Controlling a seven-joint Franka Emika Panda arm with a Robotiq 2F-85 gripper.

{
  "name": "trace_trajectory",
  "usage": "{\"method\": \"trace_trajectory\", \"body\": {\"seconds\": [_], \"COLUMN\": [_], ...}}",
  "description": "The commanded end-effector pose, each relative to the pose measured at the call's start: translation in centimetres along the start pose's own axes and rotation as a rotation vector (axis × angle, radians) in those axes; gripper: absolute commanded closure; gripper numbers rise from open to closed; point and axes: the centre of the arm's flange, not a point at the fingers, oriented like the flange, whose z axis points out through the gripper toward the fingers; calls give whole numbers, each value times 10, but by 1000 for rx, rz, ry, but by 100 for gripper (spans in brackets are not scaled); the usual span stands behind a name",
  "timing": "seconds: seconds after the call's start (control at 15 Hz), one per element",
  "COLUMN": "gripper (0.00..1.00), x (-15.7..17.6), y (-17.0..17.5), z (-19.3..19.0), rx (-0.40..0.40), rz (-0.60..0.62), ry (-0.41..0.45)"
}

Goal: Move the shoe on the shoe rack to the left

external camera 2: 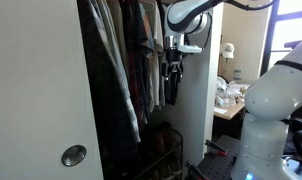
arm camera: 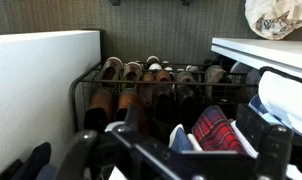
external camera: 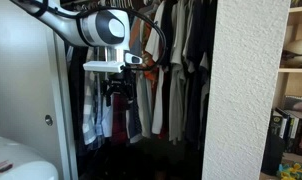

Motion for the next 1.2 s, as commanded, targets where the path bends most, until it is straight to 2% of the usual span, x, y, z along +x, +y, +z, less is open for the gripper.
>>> {"method": "trace_trajectory", "body": {"seconds": [0.0, 1.0, 1.13], "gripper": [0, 0, 0], "x": [0, 0, 15], "y": [0, 0, -11], "z": [0, 0, 11], "rx": [0, 0, -3], "rz": [0, 0, -11], "ry": [0, 0, -9]}}
